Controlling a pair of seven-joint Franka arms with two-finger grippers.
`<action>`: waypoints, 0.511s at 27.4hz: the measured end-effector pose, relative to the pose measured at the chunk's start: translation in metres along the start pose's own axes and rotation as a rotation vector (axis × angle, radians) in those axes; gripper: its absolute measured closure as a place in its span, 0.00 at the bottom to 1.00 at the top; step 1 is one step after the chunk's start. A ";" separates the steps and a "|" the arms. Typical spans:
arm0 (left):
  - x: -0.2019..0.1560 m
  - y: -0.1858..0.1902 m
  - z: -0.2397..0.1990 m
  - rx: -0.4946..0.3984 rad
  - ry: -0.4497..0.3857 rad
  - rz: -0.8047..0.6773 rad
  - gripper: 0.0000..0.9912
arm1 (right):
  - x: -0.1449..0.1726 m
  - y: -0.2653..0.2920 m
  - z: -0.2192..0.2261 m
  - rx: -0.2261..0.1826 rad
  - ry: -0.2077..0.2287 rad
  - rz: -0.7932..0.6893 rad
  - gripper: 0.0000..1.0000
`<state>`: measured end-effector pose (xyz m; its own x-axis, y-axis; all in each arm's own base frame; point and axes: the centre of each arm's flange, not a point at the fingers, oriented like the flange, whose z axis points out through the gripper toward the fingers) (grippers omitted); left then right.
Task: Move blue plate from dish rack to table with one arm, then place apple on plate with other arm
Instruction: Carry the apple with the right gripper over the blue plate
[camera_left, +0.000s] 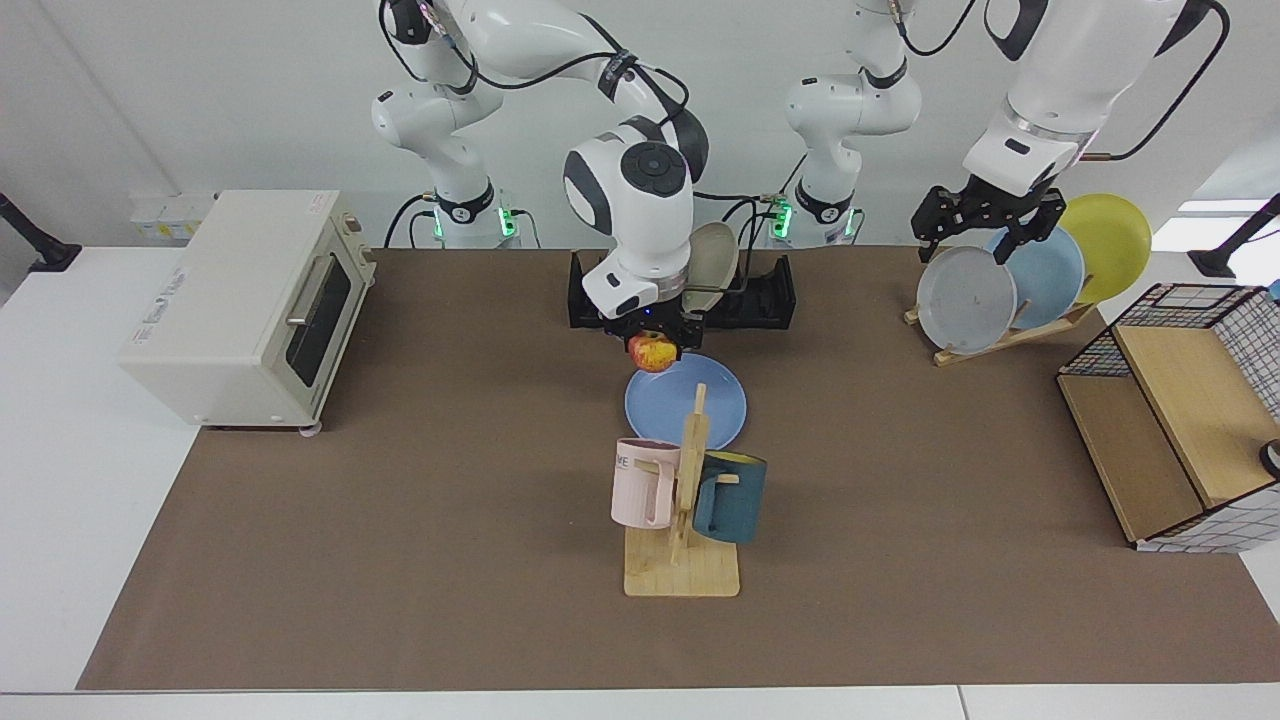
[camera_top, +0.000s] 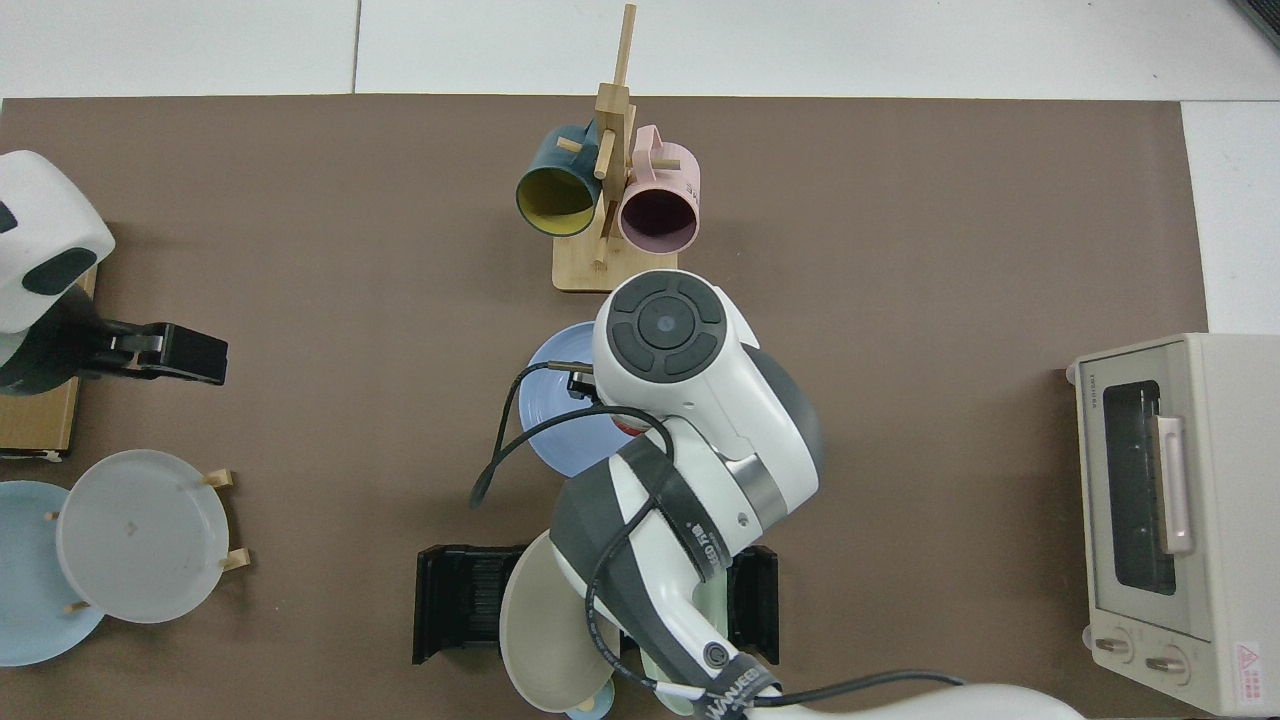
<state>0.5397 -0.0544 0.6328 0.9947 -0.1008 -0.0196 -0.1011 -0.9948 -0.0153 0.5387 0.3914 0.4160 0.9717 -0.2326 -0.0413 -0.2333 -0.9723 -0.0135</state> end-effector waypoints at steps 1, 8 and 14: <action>0.001 0.000 -0.001 0.000 0.007 0.001 0.00 | -0.001 -0.006 0.003 -0.001 0.000 0.003 0.22; 0.002 0.000 -0.002 0.000 0.022 0.026 0.00 | 0.002 -0.025 0.028 -0.009 0.000 0.010 0.22; 0.002 -0.001 -0.002 -0.011 0.023 0.026 0.00 | 0.009 -0.026 0.047 -0.017 -0.001 0.016 0.22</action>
<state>0.5422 -0.0539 0.6348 0.9919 -0.1270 0.0028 -0.1270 -0.9919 -0.0042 0.5516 0.4159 0.3692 0.9679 -0.2478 -0.0426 -0.2478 -0.9688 0.0046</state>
